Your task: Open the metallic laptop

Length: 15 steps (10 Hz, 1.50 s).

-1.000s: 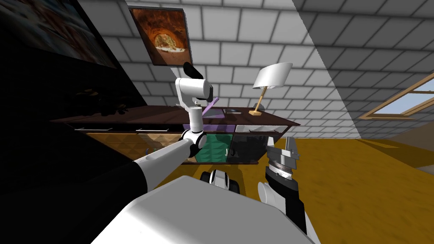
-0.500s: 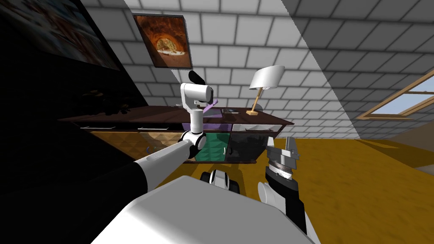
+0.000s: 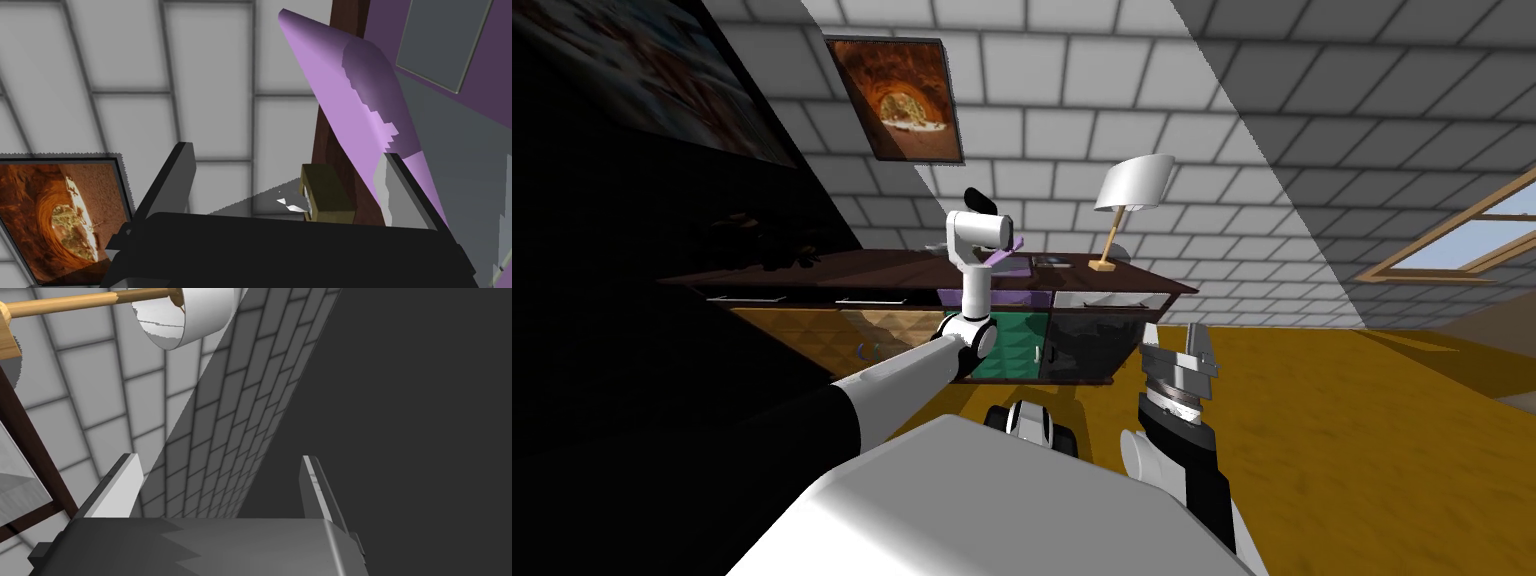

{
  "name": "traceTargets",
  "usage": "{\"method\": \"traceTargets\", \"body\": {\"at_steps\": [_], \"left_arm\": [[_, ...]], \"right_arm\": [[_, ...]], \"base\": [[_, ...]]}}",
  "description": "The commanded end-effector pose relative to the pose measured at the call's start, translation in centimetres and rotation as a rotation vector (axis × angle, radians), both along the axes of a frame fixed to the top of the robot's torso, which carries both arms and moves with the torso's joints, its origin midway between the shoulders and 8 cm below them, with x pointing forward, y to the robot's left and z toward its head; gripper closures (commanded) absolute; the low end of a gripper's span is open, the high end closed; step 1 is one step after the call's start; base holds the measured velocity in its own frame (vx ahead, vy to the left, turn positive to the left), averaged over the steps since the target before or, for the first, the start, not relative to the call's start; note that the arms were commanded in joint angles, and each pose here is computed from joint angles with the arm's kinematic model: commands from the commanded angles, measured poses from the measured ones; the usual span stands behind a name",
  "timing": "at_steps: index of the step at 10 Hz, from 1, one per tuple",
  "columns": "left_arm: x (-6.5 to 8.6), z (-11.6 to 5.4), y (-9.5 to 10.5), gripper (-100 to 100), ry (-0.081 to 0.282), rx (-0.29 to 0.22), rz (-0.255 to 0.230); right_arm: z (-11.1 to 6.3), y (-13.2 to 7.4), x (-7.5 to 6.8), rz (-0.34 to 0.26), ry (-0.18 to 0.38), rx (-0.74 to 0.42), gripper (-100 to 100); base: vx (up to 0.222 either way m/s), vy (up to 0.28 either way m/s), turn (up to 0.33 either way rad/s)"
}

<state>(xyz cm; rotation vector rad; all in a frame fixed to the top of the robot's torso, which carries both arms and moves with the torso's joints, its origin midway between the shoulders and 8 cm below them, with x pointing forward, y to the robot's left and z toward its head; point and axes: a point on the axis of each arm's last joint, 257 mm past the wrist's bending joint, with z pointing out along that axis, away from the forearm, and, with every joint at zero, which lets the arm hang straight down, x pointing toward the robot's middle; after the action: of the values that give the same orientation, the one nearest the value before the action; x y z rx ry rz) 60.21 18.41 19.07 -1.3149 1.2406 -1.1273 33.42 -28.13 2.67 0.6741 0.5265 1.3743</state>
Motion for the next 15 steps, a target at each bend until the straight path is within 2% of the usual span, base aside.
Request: {"method": "traceTargets", "body": {"at_steps": [1,2,3,4,5,6,7,8,10,11,12,13,14,15], "left_arm": [[1.1,0.2,1.9,-100,-0.004,0.004,0.029],[1.8,0.9,3.8,-100,-0.02,0.007,0.058],[2.3,0.1,3.8,-100,0.001,0.009,0.059],[2.7,1.0,5.8,-100,-0.022,0.011,0.086],[3.2,0.1,5.9,-100,0.002,0.012,0.087],[3.7,1.0,7.9,-100,-0.019,0.013,0.115],[4.1,0.1,7.9,-100,0.003,0.014,0.115],[4.4,1.2,10.0,-100,-0.024,0.015,0.142],[4.9,0.2,10.0,-100,0.003,0.015,0.143],[5.3,0.8,12.1,-100,-0.012,0.015,0.17],[5.6,0.2,12.2,-100,0.003,0.015,0.17],[5.8,1.0,14.3,-100,-0.018,0.013,0.197],[6.2,0.2,14.3,-100,0.003,0.013,0.197],[6.4,0.7,16.5,-100,-0.011,0.011,0.223]], "right_arm": [[0.0,0.0,0.0,0.0,0.0,0.0,0],[0.0,0.0,0.0,0.0,0.0,0.0,0],[0.0,0.0,0.0,0.0,0.0,0.0,0],[0.0,0.0,0.0,0.0,0.0,0.0,0],[0.0,0.0,0.0,0.0,0.0,0.0,0],[0.0,0.0,0.0,0.0,0.0,0.0,0],[0.0,0.0,0.0,0.0,0.0,0.0,0],[0.0,0.0,0.0,0.0,0.0,0.0,0],[0.0,0.0,0.0,0.0,0.0,0.0,0],[0.0,0.0,0.0,0.0,0.0,0.0,0],[0.0,0.0,0.0,0.0,0.0,0.0,0],[0.0,0.0,0.0,0.0,0.0,0.0,0],[0.0,0.0,0.0,0.0,0.0,0.0,0],[0.0,0.0,0.0,0.0,0.0,0.0,0]], "base": [[-0.048,-0.011,-0.203],[-0.109,-0.012,-0.275],[-0.084,-0.008,-0.095],[-0.071,-0.015,-0.196],[-0.056,-0.012,-0.087],[-0.058,-0.012,-0.184],[-0.05,-0.007,-0.088],[-0.057,-0.013,-0.18],[-0.047,-0.011,-0.036],[-0.048,-0.01,-0.167],[-0.052,-0.01,-0.116],[-0.066,-0.028,-0.202],[-0.053,-0.017,-0.084],[-0.059,-0.014,-0.173]]}}
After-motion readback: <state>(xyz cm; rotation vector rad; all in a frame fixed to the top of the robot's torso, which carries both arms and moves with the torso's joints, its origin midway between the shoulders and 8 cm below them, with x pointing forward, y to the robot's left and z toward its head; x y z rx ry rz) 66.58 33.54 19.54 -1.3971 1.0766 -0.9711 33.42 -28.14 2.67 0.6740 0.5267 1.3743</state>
